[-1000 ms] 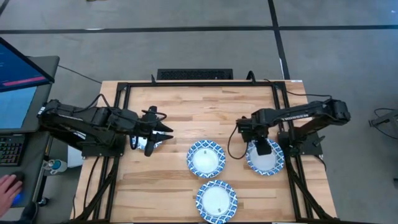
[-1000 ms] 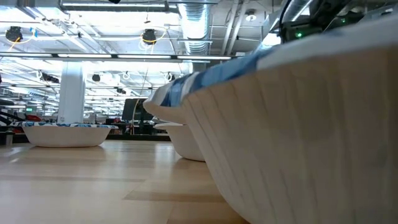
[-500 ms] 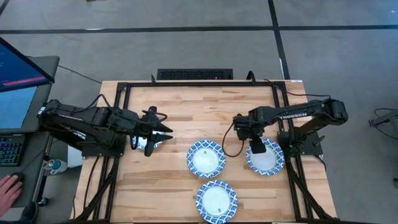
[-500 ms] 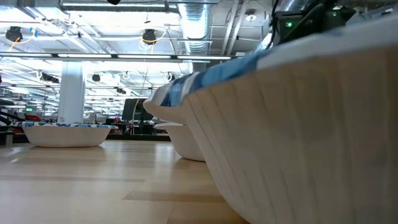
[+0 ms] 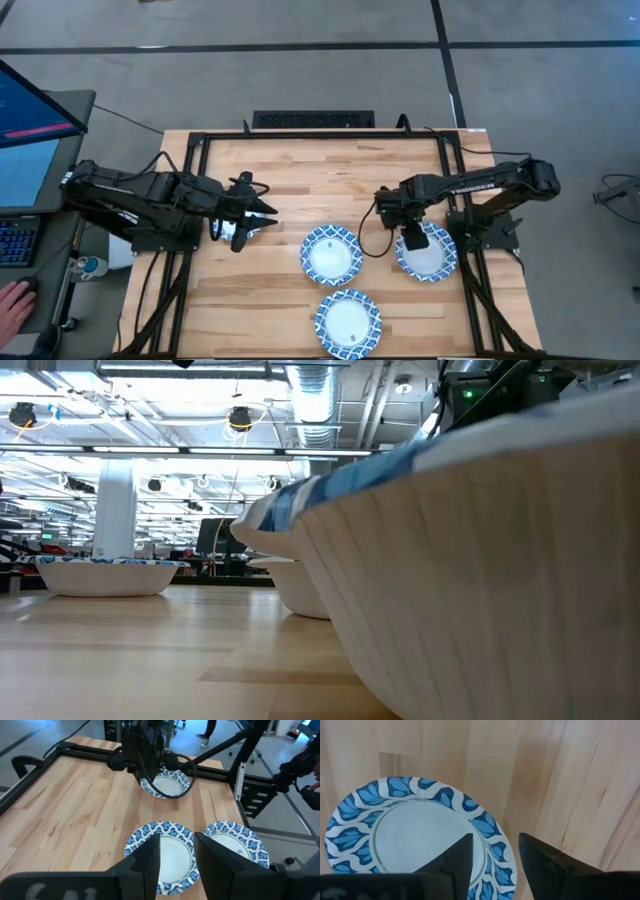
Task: Nest bowls inside each other
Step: Stack the blue patterned bowl on the blue patterned bowl
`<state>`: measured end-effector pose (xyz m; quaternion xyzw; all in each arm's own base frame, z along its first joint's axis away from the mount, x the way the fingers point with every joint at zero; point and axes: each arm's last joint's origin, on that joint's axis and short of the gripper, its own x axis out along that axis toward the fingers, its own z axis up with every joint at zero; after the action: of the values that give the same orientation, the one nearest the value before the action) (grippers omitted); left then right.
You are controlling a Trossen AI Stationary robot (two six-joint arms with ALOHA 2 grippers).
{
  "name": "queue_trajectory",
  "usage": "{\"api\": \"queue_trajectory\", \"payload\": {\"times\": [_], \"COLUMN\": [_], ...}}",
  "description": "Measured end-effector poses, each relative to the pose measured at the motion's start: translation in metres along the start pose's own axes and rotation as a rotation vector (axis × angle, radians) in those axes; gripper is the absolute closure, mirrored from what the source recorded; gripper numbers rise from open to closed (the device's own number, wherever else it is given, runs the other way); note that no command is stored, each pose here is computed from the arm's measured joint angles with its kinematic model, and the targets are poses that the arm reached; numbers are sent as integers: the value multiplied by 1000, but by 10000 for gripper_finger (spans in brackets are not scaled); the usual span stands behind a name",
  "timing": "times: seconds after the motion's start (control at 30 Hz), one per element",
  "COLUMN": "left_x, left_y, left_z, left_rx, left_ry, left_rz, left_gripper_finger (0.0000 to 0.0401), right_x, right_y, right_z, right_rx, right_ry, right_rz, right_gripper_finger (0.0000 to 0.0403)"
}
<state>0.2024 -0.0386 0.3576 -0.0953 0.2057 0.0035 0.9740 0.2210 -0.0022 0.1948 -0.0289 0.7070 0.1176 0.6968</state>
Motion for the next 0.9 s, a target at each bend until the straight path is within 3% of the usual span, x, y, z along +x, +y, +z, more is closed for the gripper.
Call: {"api": "queue_trajectory", "payload": {"times": [0.5,0.7,0.9], "left_x": [0,0,0], "left_y": [0,0,-1], "left_z": [0,0,0], "left_rx": [7,7,23], "left_ry": [-1,-1,2], "left_rz": [-1,-2,-17], "left_gripper_finger": [292,292,292], "right_x": [0,12,17], "right_y": [3,18,20], "right_z": [1,-2,-3], "right_rx": [16,-77,-108], "right_ry": [-7,32,51], "right_rz": [2,9,-82], "right_gripper_finger": [203,208,214]}}
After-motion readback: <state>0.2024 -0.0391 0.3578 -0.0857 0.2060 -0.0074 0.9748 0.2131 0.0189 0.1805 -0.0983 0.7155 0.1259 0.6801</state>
